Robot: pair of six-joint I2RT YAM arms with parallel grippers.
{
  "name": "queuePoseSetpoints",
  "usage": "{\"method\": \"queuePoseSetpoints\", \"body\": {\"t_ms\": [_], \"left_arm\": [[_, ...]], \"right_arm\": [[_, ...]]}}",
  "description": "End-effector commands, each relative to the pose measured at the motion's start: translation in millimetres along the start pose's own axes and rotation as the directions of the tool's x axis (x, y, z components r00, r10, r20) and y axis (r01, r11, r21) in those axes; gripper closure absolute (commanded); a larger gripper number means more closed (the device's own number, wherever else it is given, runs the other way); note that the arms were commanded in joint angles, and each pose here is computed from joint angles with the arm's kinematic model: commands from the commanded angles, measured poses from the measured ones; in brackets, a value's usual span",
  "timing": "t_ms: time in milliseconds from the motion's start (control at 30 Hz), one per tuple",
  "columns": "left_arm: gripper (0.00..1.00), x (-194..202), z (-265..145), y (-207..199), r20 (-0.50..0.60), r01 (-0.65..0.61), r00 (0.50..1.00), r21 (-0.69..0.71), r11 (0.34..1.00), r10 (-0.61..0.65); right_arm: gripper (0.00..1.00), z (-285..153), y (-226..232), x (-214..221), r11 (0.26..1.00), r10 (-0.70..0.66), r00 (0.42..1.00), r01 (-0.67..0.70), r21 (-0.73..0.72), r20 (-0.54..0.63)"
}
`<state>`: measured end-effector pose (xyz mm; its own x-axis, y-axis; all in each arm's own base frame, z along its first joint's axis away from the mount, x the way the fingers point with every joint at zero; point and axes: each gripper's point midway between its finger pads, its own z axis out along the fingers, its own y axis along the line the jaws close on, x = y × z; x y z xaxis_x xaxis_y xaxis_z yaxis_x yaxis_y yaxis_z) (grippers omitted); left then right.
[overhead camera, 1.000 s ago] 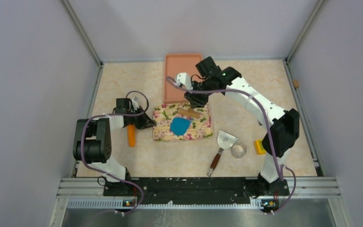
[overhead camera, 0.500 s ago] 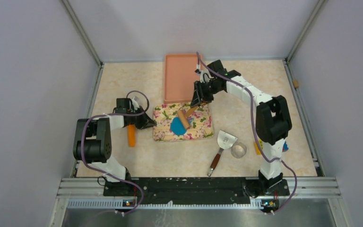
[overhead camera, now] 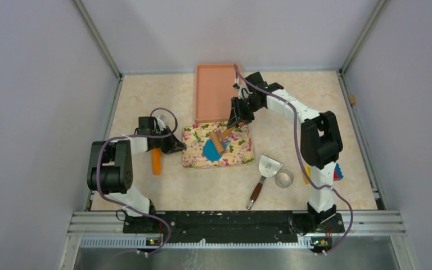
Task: Roll out the dumpling wrappers from the dough
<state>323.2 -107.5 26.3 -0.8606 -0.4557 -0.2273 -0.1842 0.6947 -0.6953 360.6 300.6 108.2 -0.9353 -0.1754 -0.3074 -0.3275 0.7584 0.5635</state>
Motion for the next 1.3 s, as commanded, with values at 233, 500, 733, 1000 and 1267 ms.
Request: {"method": "queuePoseSetpoints", "body": {"t_ms": [233, 500, 733, 1000, 1267], "left_arm": [[1.00, 0, 0, 6, 0.006, 0.032, 0.999, -0.033, 0.999, -0.032], [1.00, -1, -1, 5, 0.012, 0.032, 0.999, -0.030, 0.999, -0.032], [1.00, -1, -1, 5, 0.013, 0.032, 0.999, -0.029, 0.999, -0.031], [1.00, -2, -1, 5, 0.019, 0.030, 0.999, -0.034, 0.999, -0.029], [1.00, -5, -1, 5, 0.026, 0.031, 0.999, -0.034, 0.999, -0.030]], "right_arm": [[1.00, 57, -66, 45, 0.959, -0.015, 0.988, 0.058, 0.277, -0.156], [1.00, 70, -64, 56, 0.961, -0.025, 0.982, 0.075, 0.265, -0.189], [1.00, 80, -59, 72, 0.963, -0.029, 0.973, 0.089, 0.256, -0.229], [1.00, 89, -54, 78, 0.961, -0.053, 0.968, 0.115, 0.249, -0.245], [1.00, 93, -15, 52, 0.964, -0.190, 0.967, 0.216, 0.152, -0.167]]}}
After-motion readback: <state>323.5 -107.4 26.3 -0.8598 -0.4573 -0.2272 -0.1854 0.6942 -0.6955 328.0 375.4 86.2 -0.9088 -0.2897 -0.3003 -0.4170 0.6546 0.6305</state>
